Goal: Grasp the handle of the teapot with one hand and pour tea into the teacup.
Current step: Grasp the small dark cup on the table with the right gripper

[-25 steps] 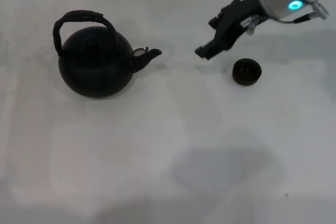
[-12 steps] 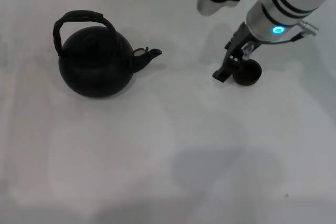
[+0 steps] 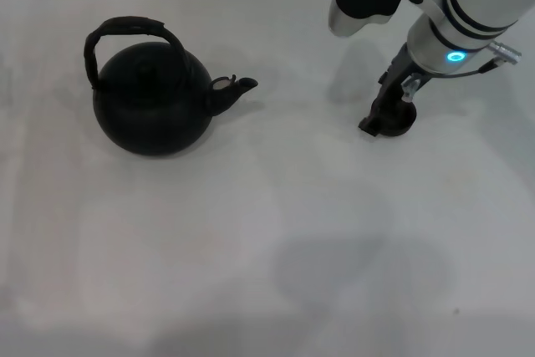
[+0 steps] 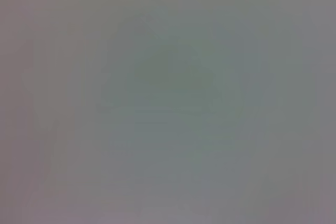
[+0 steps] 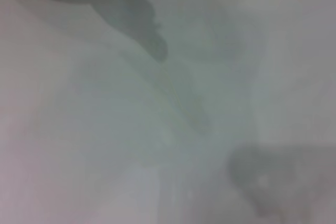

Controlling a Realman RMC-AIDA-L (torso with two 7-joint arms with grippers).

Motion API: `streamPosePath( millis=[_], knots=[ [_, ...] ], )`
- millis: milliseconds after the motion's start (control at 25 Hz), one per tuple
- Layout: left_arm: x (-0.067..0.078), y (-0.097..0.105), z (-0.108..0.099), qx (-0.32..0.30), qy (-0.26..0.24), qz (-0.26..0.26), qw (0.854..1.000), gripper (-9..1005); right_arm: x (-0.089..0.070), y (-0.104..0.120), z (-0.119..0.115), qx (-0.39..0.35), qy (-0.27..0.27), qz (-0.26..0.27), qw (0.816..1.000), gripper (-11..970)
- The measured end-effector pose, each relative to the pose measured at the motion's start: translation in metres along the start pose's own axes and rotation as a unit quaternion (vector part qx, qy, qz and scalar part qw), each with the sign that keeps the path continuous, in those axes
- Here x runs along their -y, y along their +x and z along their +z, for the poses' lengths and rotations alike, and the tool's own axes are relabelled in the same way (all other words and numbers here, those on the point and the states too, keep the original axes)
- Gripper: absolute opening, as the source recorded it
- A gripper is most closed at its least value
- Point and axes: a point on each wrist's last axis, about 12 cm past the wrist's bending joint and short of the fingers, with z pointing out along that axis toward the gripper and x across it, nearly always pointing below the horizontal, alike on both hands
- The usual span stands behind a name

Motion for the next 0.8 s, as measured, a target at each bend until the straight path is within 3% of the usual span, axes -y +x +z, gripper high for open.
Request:
streamPosePath(
  millis=[800],
  knots=[
    [0.004, -0.001, 0.003, 0.004, 0.005, -0.003, 1.000, 651, 0.000, 0.014, -0.002, -0.039, -0.014, 0.010, 0.999, 810]
  ],
)
